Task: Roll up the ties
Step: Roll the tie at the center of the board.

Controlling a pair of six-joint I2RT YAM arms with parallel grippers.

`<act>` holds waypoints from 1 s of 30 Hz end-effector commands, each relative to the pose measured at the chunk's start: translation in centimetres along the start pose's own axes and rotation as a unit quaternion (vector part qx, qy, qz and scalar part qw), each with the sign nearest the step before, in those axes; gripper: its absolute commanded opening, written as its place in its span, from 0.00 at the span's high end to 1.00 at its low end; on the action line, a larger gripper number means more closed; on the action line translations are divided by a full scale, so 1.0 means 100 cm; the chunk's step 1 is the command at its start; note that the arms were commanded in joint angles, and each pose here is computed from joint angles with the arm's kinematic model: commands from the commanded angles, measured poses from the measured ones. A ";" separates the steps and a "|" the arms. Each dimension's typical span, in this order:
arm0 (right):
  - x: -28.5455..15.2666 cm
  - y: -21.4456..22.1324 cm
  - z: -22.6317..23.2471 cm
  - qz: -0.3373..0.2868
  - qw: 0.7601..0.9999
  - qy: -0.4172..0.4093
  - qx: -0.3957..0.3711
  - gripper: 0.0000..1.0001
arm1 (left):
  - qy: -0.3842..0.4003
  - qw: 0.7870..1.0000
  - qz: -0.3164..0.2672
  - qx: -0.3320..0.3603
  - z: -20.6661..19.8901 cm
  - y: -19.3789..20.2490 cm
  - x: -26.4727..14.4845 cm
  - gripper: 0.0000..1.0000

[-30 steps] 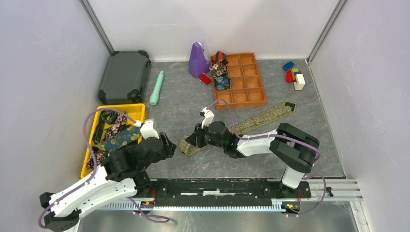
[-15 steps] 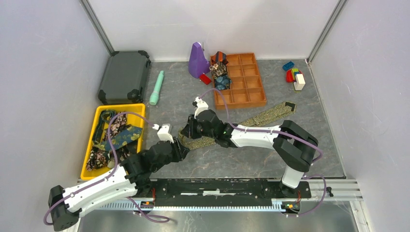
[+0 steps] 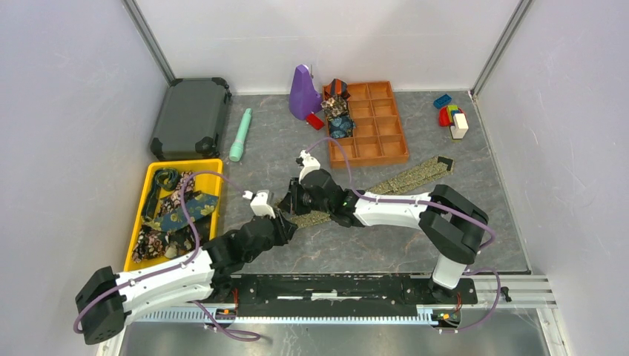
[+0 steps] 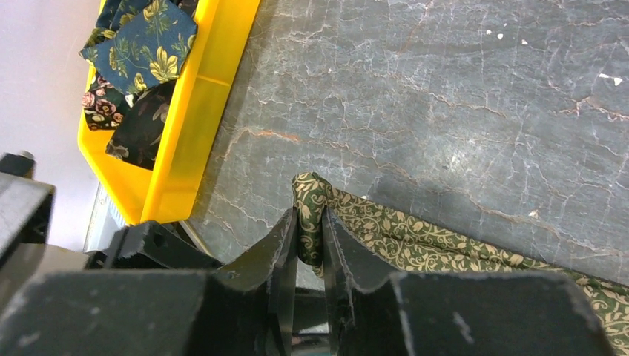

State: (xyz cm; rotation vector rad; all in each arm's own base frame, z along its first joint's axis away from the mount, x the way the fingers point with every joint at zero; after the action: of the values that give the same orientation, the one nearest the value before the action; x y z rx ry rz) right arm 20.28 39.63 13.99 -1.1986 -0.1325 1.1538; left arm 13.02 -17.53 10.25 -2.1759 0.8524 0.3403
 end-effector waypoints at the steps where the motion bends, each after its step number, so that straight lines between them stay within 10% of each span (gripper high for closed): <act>1: -0.012 -0.008 0.002 -0.011 1.000 -0.001 0.003 0.76 | -0.027 0.997 -0.068 0.004 0.007 -0.018 -0.001 0.68; 30: -0.015 0.015 -0.014 -0.001 1.000 -0.004 -0.001 0.86 | -0.019 1.000 -0.012 -0.019 -0.009 -0.029 -0.045 0.63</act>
State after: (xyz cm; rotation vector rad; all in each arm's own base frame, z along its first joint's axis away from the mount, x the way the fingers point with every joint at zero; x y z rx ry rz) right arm 19.33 37.55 12.15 -1.2128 -0.0894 1.1877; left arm 12.49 -14.85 12.84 -2.1663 0.7453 0.3691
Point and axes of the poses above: each gripper's point midway between its finger pads, its own x axis out along the fingers, its own z axis along the line the jaws close on, y = z × x, the point moved 6 cm from there along -x, back along the fingers, and after that the axes turned 15 degrees about -x, right-handed, at the moved point
